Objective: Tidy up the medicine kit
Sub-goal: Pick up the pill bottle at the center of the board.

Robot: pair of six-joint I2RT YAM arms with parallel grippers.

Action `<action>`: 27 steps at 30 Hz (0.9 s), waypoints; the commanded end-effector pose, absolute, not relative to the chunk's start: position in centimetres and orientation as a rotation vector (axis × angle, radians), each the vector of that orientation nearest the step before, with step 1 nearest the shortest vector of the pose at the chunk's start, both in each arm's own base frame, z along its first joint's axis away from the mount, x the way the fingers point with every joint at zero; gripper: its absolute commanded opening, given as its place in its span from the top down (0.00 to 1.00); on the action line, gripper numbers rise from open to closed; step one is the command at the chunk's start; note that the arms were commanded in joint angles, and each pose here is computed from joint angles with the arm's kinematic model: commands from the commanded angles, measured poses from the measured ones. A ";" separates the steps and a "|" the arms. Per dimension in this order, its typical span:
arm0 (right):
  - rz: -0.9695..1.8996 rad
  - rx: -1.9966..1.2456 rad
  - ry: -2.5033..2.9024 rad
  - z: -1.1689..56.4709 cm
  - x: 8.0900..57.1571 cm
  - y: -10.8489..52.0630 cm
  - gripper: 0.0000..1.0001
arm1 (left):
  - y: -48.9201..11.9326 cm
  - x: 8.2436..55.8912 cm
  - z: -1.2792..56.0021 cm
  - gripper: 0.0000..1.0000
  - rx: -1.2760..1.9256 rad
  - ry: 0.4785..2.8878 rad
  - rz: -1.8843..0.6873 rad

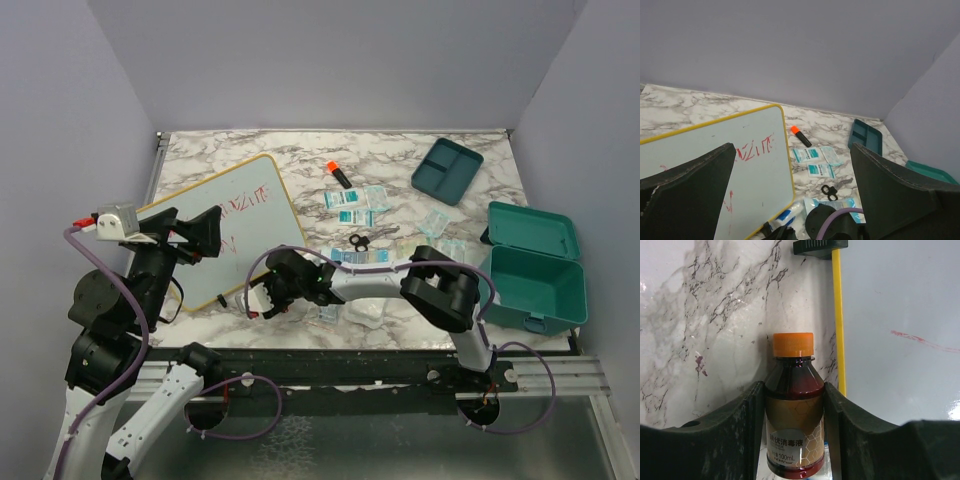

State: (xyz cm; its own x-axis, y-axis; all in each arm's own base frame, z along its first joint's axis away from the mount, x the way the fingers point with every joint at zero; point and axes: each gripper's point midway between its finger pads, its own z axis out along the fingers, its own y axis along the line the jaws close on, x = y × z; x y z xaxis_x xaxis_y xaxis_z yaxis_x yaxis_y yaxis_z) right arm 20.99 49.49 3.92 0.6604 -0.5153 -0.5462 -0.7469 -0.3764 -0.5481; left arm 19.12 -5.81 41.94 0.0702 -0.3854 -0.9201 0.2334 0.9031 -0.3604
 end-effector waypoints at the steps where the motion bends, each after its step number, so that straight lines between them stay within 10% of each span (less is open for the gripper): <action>1: 0.351 -2.109 0.987 3.2 20.1 49.0 0.61 | -5.3 19.0 41.6 0.01 -0.147 1.431 -0.444; 27: 0.334 -1.382 1.476 13.9 22.9 43.4 0.72 | -5.4 19.5 39.8 0.01 -0.177 1.462 -0.448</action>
